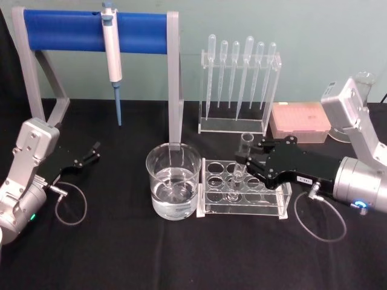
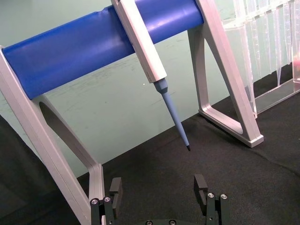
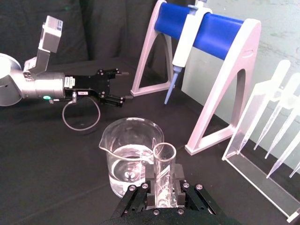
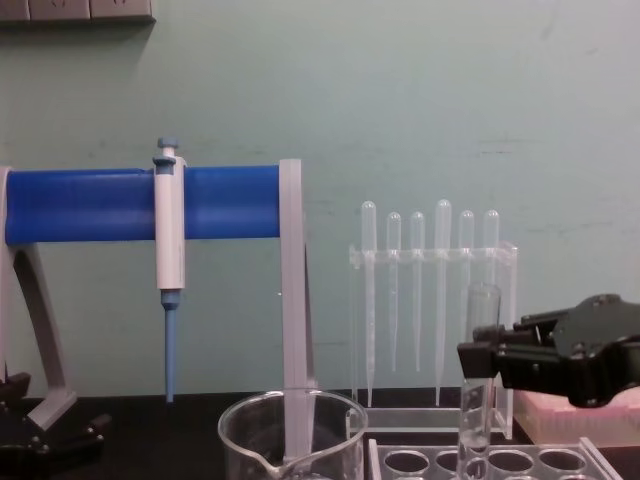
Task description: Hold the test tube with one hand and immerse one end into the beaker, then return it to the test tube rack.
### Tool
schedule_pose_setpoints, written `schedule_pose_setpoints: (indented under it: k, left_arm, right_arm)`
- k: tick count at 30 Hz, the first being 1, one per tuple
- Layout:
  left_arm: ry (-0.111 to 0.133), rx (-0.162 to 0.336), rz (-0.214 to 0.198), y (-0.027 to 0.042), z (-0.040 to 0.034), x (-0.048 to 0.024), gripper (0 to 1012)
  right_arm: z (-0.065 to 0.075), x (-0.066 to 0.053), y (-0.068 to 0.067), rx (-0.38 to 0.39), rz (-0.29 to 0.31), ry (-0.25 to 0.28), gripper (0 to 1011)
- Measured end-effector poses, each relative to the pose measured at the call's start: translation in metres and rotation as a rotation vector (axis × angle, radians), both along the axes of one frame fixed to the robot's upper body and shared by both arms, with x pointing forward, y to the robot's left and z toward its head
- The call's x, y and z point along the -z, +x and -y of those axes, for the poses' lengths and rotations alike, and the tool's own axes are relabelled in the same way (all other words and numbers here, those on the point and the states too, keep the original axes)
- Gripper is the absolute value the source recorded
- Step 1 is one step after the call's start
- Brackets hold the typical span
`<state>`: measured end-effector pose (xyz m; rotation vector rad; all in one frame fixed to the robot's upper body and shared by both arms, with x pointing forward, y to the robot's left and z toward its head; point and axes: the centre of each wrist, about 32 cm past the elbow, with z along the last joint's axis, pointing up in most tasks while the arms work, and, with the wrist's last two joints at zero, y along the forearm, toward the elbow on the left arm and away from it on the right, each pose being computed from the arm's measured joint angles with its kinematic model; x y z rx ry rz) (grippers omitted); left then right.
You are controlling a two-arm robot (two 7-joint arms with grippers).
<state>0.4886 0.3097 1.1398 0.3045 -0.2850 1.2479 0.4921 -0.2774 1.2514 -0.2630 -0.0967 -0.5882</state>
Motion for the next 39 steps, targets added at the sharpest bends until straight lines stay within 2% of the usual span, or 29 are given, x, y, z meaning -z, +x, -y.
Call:
schedule_pose_setpoints:
  k: [12, 26, 29, 34, 39]
  left_arm:
    - [0.000, 0.000, 0.000, 0.0000, 0.0000, 0.0000, 1000]
    - [0.000, 0.000, 0.000, 0.0000, 0.0000, 0.0000, 1000]
    - [0.000, 0.000, 0.000, 0.0000, 0.0000, 0.0000, 1000]
    - [0.000, 0.000, 0.000, 0.0000, 0.0000, 0.0000, 1000]
    - [0.000, 0.000, 0.000, 0.0000, 0.0000, 0.0000, 1000]
  right_arm:
    - [-0.002, 0.012, 0.001, 0.002, -0.015, 0.000, 231]
    - [-0.002, 0.012, 0.001, 0.001, -0.016, 0.000, 249]
    - [-0.002, 0.012, 0.001, 0.001, -0.015, 0.000, 362]
    - [-0.002, 0.012, 0.001, 0.000, -0.015, 0.000, 489]
    - [-0.003, 0.009, -0.001, -0.004, -0.003, 0.012, 682]
